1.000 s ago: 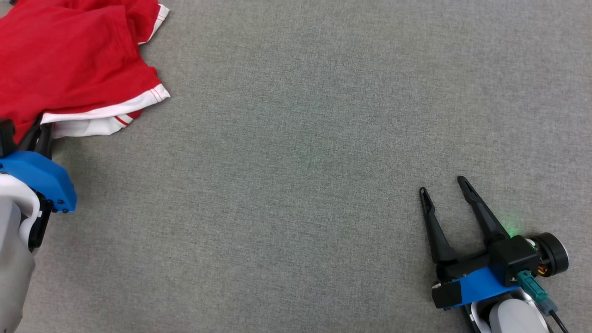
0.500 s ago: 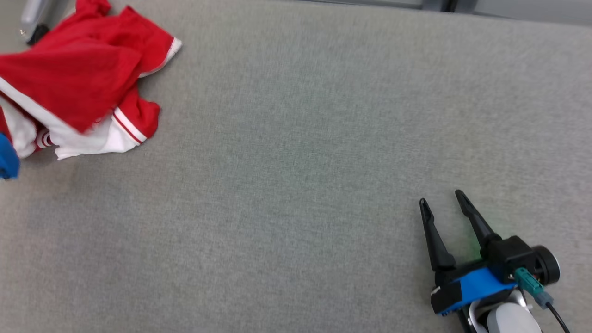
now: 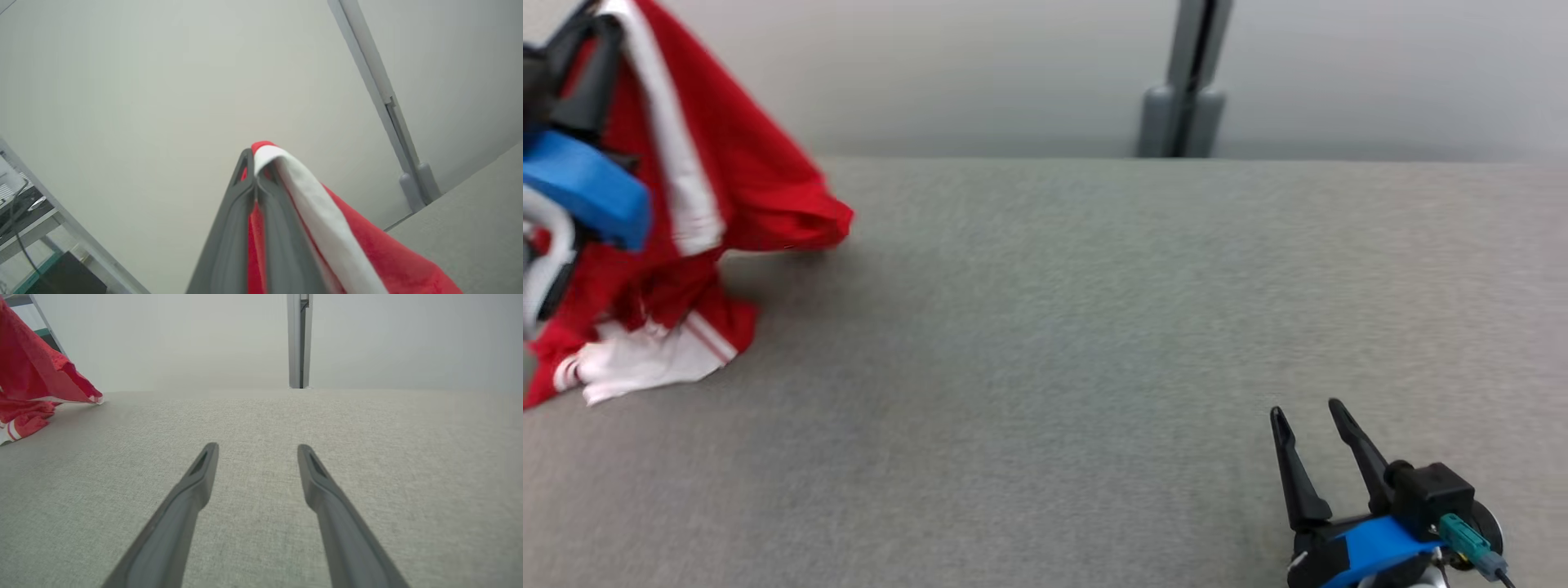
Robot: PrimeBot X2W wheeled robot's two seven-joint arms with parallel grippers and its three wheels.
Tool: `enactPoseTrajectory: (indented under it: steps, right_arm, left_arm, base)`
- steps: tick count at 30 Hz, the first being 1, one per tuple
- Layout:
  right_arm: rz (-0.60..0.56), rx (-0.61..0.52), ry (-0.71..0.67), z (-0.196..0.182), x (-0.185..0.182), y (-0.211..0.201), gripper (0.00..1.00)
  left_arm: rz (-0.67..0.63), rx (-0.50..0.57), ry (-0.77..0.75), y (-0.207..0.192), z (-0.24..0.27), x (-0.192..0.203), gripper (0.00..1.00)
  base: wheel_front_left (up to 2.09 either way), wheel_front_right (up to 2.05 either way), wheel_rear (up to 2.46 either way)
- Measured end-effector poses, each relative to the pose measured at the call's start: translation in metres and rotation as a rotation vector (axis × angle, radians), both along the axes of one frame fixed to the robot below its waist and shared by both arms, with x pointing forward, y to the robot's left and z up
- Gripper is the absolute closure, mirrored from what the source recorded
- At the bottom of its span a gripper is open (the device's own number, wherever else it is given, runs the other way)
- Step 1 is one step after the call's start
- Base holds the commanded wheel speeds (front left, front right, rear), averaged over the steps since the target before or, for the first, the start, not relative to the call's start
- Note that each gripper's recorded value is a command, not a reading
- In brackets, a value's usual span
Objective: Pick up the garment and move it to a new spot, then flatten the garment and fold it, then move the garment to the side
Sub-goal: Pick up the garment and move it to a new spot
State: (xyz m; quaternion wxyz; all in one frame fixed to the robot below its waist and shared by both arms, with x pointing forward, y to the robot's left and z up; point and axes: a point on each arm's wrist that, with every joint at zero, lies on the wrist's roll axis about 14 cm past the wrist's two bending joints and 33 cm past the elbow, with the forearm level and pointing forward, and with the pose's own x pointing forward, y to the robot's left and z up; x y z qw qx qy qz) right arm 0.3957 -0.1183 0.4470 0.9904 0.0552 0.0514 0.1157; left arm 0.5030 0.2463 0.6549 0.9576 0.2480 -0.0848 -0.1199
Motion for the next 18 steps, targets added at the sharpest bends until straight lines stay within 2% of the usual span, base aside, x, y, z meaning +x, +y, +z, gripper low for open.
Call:
enactPoseTrajectory:
  steps: [6, 10, 11, 12, 18]
  right_arm:
    - [-0.152, 0.002, -0.025, 0.012, -0.027, -0.05, 0.0]
    - [-0.248, 0.004, -0.034, 0.015, -0.04, -0.081, 0.0]
    - [-0.282, 0.001, -0.027, 0.014, -0.046, -0.092, 0.0]
    - [-0.293, 0.001, -0.02, 0.011, -0.047, -0.095, 0.0]
    - [-0.307, 0.011, 0.026, -0.002, -0.04, -0.098, 0.0]
  left_arm:
    - [-0.284, -0.006, -0.088, -0.119, 0.045, -0.011, 1.0]
    - [-0.48, -0.031, -0.092, -0.198, 0.048, -0.026, 1.0]
    - [-0.56, -0.058, -0.07, -0.229, 0.04, -0.032, 1.0]
    - [-0.589, -0.07, -0.052, -0.241, 0.033, -0.033, 1.0]
    - [-0.661, -0.181, 0.154, -0.289, -0.053, -0.022, 1.0]
  base:
    - [0.0, 0.0, 0.0]
    - [0.0, 0.0, 0.0]
    - [0.0, 0.0, 0.0]
    - [0.0, 0.0, 0.0]
    - [0.0, 0.0, 0.0]
